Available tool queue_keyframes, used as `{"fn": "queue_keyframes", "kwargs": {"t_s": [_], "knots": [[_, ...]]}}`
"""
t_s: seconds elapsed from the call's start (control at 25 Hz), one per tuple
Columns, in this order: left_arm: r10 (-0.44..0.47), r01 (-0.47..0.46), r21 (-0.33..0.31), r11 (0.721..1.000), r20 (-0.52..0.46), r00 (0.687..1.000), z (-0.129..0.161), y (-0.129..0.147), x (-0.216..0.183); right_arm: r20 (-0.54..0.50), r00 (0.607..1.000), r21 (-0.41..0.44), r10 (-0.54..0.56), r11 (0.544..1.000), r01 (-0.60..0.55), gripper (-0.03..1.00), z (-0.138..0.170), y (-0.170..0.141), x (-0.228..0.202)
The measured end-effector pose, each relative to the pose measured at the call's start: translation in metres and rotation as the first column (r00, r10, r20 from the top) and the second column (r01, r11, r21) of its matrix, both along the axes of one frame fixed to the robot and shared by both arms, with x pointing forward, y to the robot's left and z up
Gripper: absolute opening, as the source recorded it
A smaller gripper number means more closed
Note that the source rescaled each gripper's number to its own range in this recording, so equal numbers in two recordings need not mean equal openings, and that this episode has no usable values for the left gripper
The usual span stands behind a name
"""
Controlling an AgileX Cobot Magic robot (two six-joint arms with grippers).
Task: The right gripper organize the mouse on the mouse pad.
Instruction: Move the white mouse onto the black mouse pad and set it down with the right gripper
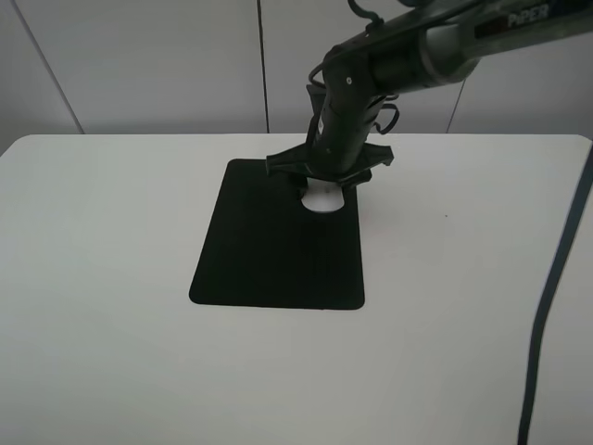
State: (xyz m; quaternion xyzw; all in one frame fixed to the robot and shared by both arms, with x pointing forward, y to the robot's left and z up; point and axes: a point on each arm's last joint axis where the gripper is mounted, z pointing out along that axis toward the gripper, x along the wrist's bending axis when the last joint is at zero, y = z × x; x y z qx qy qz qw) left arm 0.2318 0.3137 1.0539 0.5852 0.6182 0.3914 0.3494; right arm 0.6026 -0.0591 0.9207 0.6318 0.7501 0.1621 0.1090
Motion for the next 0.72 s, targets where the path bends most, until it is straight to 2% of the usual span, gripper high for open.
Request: {"fn": "queue_keyframes", "kwargs": {"t_s": [0.32,0.72], "knots": [[0.000,0.000,0.000,1.000,0.000,1.000,0.000,0.000,0.000,-0.012,1.000,-0.012,0.028,1.000,-0.028,0.00,-0.029,0.020,-0.008],[0.000,0.000,0.000,1.000,0.000,1.000,0.000,0.000,0.000,0.012,0.999,-0.035,0.046,0.998,-0.045,0.00,-0.046,0.029,0.003]]}}
